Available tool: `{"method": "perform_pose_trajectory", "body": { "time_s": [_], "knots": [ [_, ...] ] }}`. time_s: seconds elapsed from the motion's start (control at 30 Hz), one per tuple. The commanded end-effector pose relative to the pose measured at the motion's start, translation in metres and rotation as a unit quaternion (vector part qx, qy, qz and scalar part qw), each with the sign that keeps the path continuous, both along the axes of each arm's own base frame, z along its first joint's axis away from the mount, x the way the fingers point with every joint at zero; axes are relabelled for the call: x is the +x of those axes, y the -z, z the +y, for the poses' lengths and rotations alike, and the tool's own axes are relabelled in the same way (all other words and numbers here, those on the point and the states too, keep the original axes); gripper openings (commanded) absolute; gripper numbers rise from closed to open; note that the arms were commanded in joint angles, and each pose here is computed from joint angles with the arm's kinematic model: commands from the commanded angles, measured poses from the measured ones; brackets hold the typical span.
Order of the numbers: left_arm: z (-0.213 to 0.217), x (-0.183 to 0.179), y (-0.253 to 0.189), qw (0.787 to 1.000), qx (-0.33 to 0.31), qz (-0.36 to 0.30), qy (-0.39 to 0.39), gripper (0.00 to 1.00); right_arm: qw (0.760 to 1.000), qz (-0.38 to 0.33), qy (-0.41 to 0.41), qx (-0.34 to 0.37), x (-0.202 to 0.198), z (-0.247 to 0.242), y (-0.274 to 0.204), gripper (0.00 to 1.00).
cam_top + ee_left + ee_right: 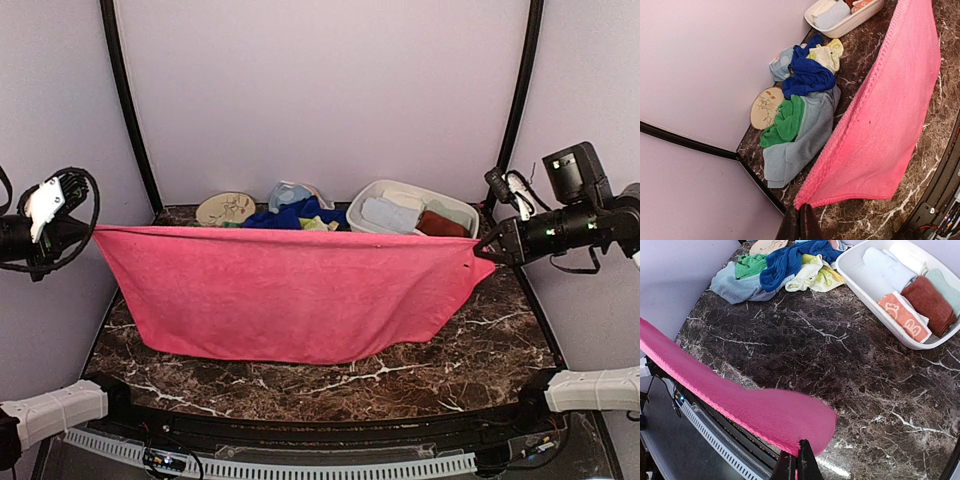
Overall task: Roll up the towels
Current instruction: Pick up the towel from the center of the board.
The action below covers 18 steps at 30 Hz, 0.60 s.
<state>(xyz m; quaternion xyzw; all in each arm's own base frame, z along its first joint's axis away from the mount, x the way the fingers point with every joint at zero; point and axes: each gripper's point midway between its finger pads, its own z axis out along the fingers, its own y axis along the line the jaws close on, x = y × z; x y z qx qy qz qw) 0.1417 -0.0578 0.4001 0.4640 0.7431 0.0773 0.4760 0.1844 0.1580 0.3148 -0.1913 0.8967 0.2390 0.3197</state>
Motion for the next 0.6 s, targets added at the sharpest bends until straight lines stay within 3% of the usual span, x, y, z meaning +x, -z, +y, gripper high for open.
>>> {"method": "perform_pose_trajectory", "body": {
  "time_s": [0.0,0.3,0.47,0.57],
  "knots": [
    [0.008,0.002,0.048,0.996,0.032,0.082,-0.021,0.00,0.998,0.022,0.030,-0.041,0.005,-0.012,0.022,0.00],
    [0.031,0.118,0.191,0.975,0.177,0.109,-0.076,0.00,0.985,0.036,0.048,-0.163,0.089,0.003,0.111,0.00],
    [0.034,0.189,0.220,0.966,0.218,0.091,-0.106,0.00,0.977,0.039,0.044,-0.206,0.130,0.012,0.147,0.00],
    [0.031,0.213,0.229,0.964,0.219,0.107,-0.111,0.00,0.971,0.050,0.041,-0.231,0.142,0.013,0.167,0.00]
  ]
}}
